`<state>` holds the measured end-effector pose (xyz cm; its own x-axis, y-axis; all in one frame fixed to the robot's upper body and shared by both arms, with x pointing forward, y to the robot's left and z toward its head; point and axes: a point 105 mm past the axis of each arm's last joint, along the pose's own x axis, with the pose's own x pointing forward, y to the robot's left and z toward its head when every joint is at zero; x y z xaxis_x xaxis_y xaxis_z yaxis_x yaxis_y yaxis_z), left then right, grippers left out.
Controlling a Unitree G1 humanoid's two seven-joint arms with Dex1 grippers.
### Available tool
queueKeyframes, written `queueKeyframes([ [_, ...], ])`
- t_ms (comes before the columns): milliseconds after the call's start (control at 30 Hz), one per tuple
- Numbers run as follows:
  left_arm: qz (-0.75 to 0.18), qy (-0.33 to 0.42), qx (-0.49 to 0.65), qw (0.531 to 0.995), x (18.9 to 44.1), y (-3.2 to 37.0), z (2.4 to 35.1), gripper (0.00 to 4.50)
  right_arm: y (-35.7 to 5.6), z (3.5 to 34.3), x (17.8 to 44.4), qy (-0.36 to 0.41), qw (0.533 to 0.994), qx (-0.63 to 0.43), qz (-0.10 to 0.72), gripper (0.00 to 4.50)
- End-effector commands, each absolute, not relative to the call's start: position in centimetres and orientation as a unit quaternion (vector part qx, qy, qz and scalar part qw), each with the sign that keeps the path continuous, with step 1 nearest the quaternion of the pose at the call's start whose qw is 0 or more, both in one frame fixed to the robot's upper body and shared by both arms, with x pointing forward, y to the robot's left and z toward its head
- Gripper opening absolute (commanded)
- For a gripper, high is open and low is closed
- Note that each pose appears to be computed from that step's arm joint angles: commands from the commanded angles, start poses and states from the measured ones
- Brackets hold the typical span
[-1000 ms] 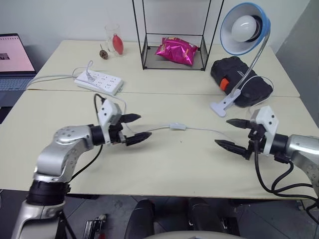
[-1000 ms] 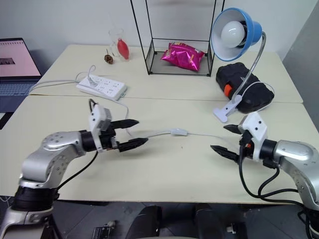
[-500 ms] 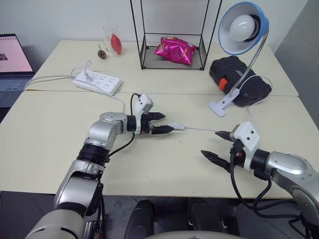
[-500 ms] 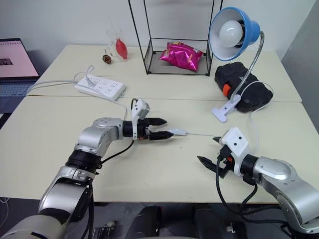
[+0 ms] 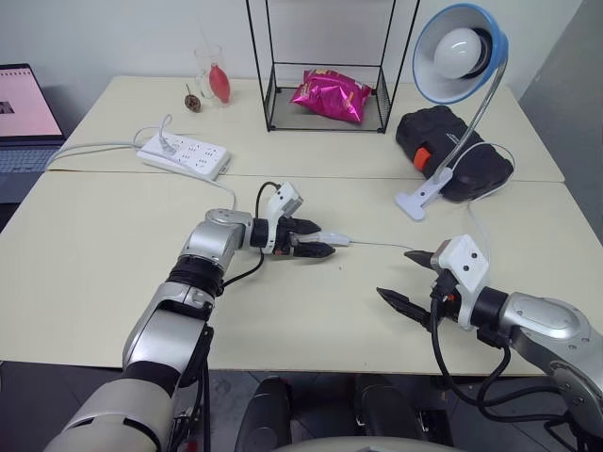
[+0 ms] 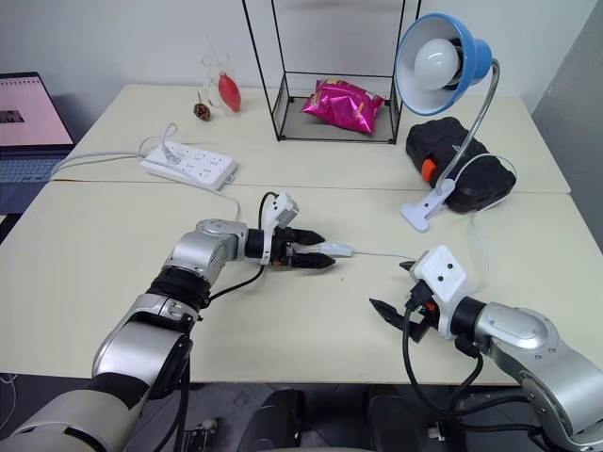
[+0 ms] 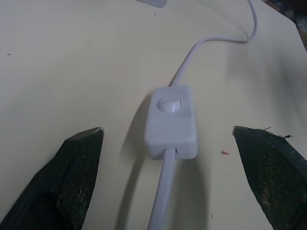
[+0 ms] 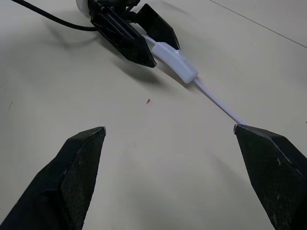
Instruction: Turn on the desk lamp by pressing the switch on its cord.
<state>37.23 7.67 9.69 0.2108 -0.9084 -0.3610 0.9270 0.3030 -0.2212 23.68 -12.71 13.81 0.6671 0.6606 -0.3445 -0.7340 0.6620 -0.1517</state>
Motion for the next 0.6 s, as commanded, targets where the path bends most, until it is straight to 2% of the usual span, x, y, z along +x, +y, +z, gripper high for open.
queueKeyframes([
  [33,-0.592,0.197,0.022,0.781,37.66,7.37,10.56,3.86,-12.27,15.1,23.32,0.105,0.899,-0.153,0.396,4.5],
  [300,-0.601,0.196,0.037,0.774,37.42,7.03,10.06,1.79,-12.08,15.47,23.52,0.102,0.898,-0.156,0.4,4.5],
  [400,-0.603,0.191,0.047,0.773,37.33,7.03,9.93,1.16,-12.04,15.66,23.65,0.1,0.898,-0.156,0.4,4.5],
  [600,-0.601,0.138,0.091,0.782,37.41,7.09,10.71,1.11,-12.06,15.64,23.76,0.102,0.905,-0.126,0.393,4.5],
])
